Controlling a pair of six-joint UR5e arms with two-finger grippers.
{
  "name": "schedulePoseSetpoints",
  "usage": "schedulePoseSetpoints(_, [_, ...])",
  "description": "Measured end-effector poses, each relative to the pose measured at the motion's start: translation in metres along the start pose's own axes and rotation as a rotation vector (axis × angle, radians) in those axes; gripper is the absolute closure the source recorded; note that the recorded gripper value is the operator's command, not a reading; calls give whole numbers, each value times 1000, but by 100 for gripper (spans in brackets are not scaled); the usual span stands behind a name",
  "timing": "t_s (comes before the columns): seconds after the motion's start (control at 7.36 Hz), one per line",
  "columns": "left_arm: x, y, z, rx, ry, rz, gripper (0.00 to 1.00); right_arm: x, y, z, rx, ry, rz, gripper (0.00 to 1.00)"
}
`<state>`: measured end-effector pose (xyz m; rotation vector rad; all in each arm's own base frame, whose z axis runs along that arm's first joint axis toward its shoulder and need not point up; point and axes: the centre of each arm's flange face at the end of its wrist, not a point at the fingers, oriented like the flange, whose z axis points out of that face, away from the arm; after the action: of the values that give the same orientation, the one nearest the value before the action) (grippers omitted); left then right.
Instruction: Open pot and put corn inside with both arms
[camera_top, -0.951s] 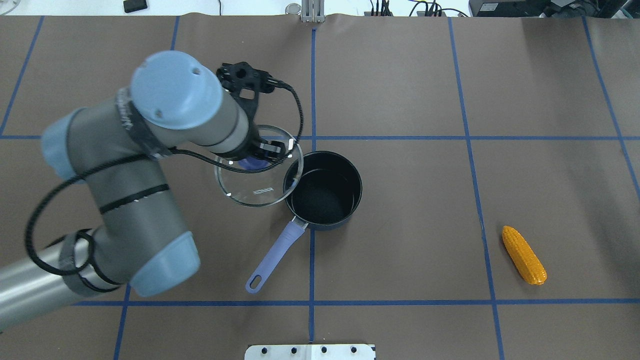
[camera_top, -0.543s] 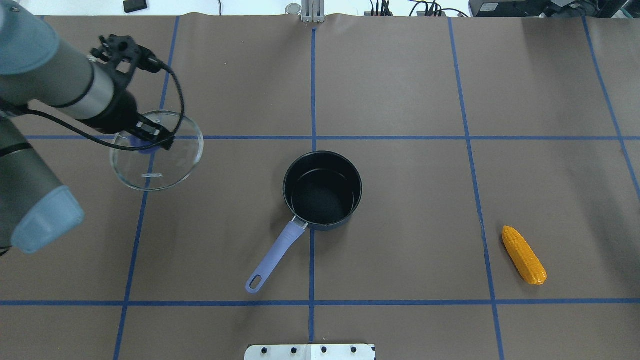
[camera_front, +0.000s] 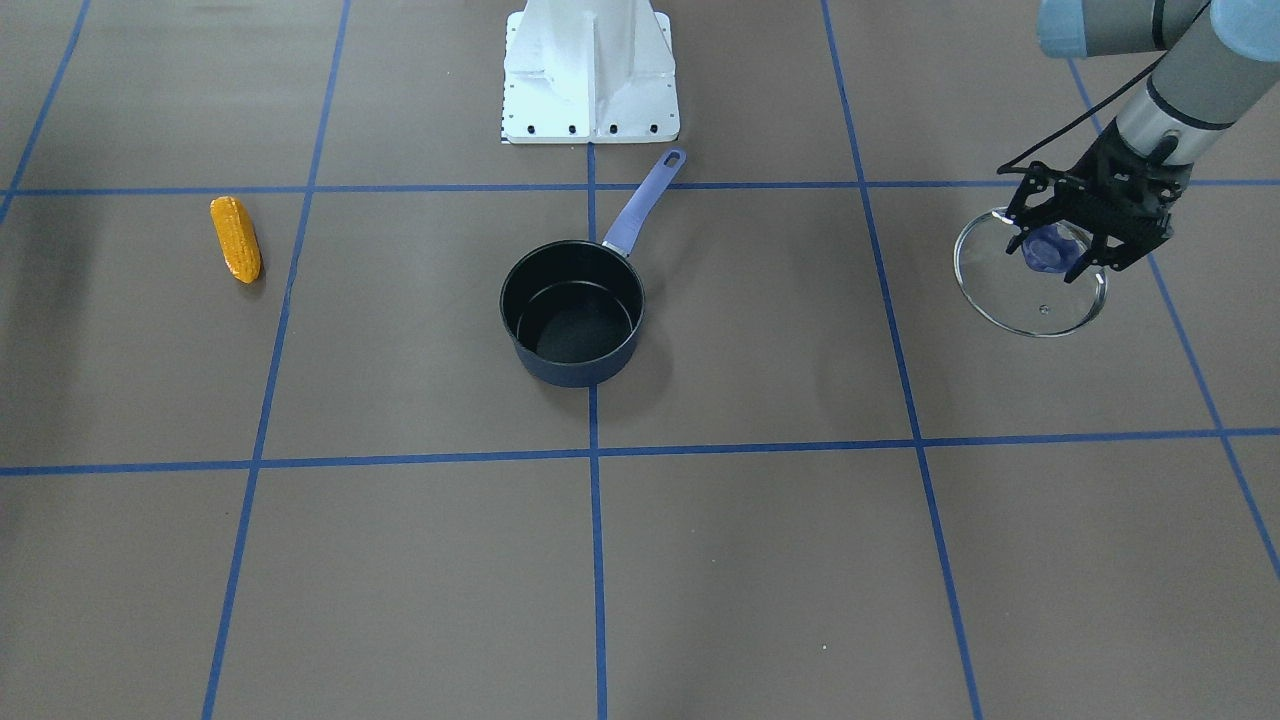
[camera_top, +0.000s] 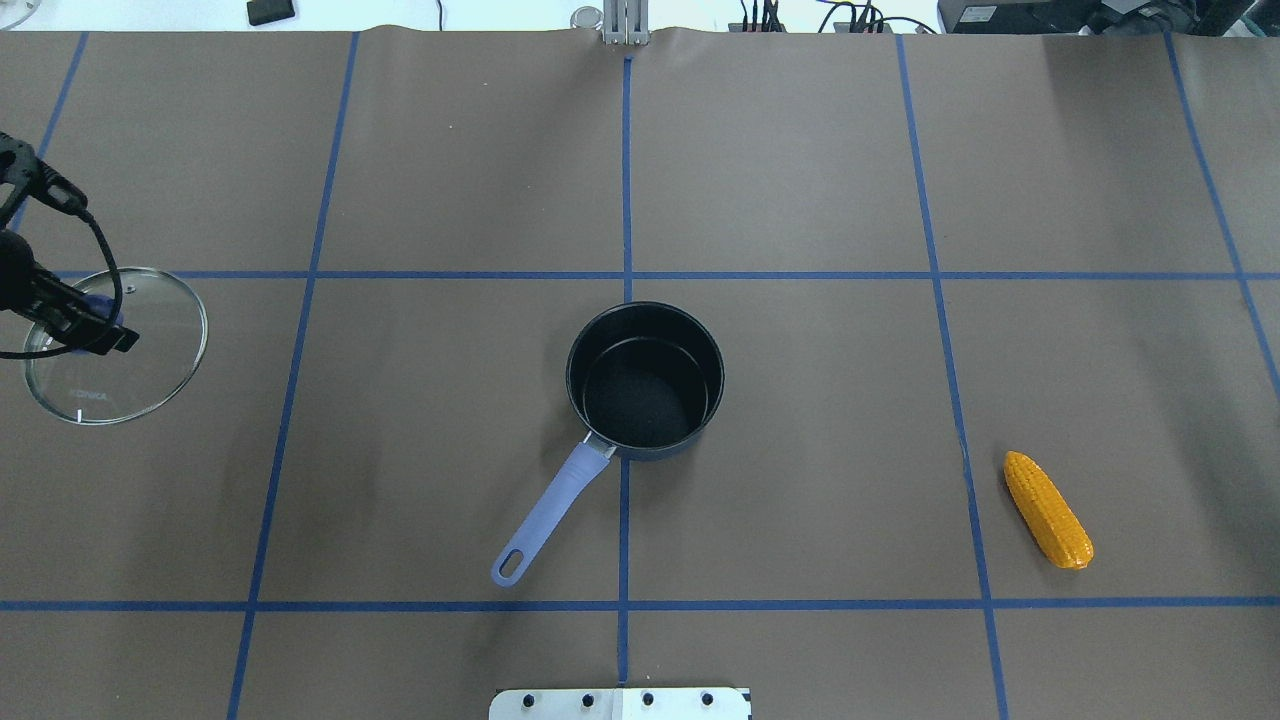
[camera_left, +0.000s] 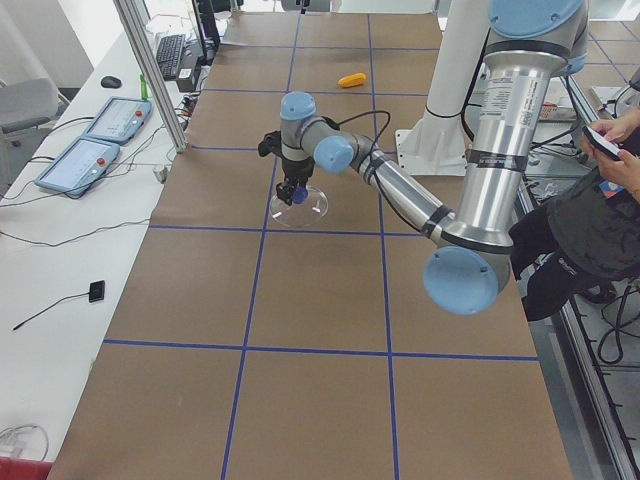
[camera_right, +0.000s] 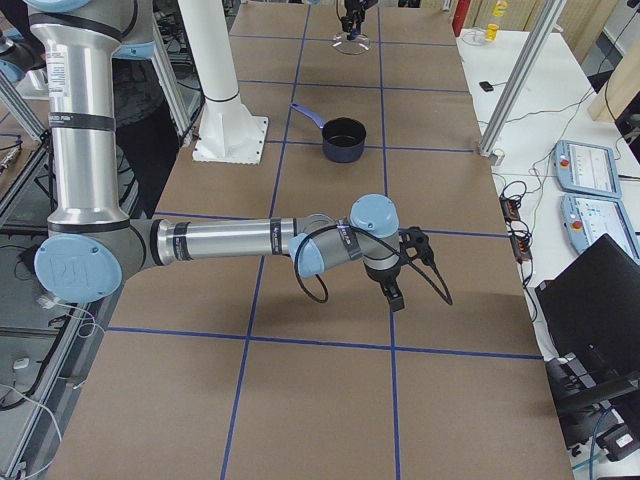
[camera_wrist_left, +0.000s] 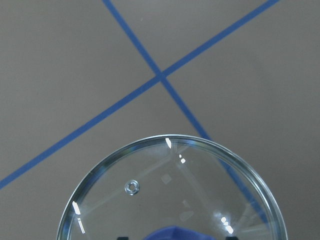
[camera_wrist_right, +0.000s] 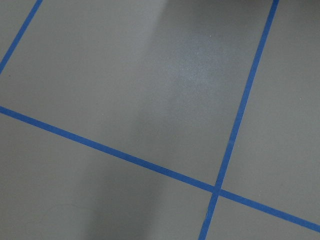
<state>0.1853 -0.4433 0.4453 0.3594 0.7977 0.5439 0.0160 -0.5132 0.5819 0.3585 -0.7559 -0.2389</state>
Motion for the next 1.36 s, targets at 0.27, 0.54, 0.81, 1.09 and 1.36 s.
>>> schedulePoseSetpoints(0.27, [-42, 51, 42, 32, 8, 23, 70, 0, 0, 0, -1, 0, 0, 0])
schedulePoseSetpoints(0.54, [-79, 89, 83, 64, 14, 40, 65, 0, 0, 0, 0, 1, -1, 0])
schedulePoseSetpoints(0.81, [-91, 103, 100, 69, 17, 47, 62, 0, 0, 0, 4, 1, -4, 0])
schedulePoseSetpoints(1.09, [-95, 104, 107, 63, 15, 50, 42, 0, 0, 0, 4, 1, -4, 0])
schedulePoseSetpoints(1.36, [-97, 103, 112, 58, 13, 54, 3, 0, 0, 0, 4, 1, -4, 0])
